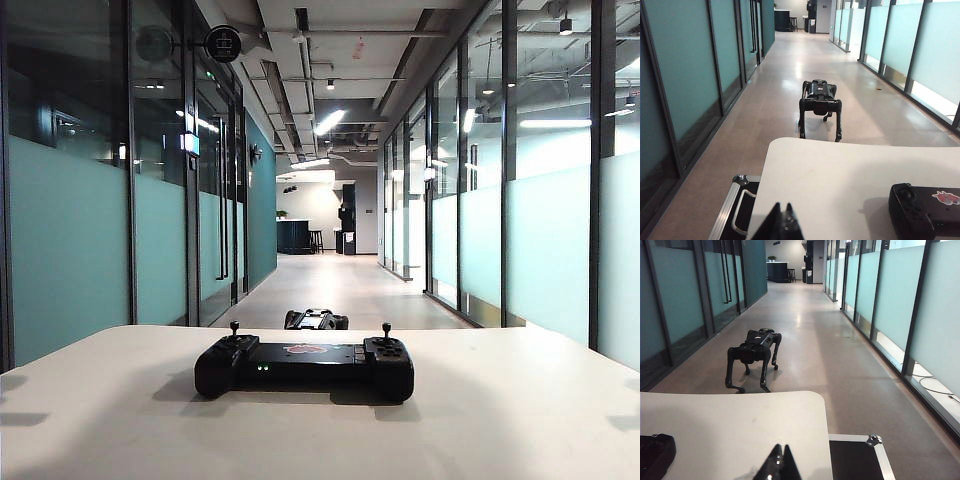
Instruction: Push the left joystick on the remote control sitting on the white table forward to make the robot dog walk in a straight line until it approaches the door.
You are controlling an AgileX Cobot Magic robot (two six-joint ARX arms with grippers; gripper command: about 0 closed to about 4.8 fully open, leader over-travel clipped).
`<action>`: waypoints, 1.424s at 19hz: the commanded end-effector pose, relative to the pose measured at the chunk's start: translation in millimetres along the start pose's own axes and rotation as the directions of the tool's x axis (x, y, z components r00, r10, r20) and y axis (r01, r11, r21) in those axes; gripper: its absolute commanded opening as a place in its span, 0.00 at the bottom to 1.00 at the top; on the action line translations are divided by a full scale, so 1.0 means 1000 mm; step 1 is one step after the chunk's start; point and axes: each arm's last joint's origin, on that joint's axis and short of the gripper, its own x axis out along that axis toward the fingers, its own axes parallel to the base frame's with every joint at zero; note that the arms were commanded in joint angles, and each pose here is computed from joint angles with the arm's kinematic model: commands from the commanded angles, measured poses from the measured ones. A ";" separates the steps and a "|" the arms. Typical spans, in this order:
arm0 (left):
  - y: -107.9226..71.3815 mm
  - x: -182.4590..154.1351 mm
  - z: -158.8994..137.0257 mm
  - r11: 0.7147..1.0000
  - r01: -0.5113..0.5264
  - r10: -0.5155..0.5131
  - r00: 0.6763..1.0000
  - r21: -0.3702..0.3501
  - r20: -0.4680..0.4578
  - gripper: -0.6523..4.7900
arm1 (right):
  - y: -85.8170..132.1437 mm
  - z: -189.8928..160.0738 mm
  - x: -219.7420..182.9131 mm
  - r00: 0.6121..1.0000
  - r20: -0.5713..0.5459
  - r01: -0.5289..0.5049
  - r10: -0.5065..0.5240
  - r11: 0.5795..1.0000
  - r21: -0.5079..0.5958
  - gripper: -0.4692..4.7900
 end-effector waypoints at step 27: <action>-0.003 0.067 0.051 0.994 0.097 -0.102 0.990 -0.055 -0.099 0.11 | 0.013 0.056 0.044 0.981 0.037 -0.191 0.190 0.982 0.003 0.08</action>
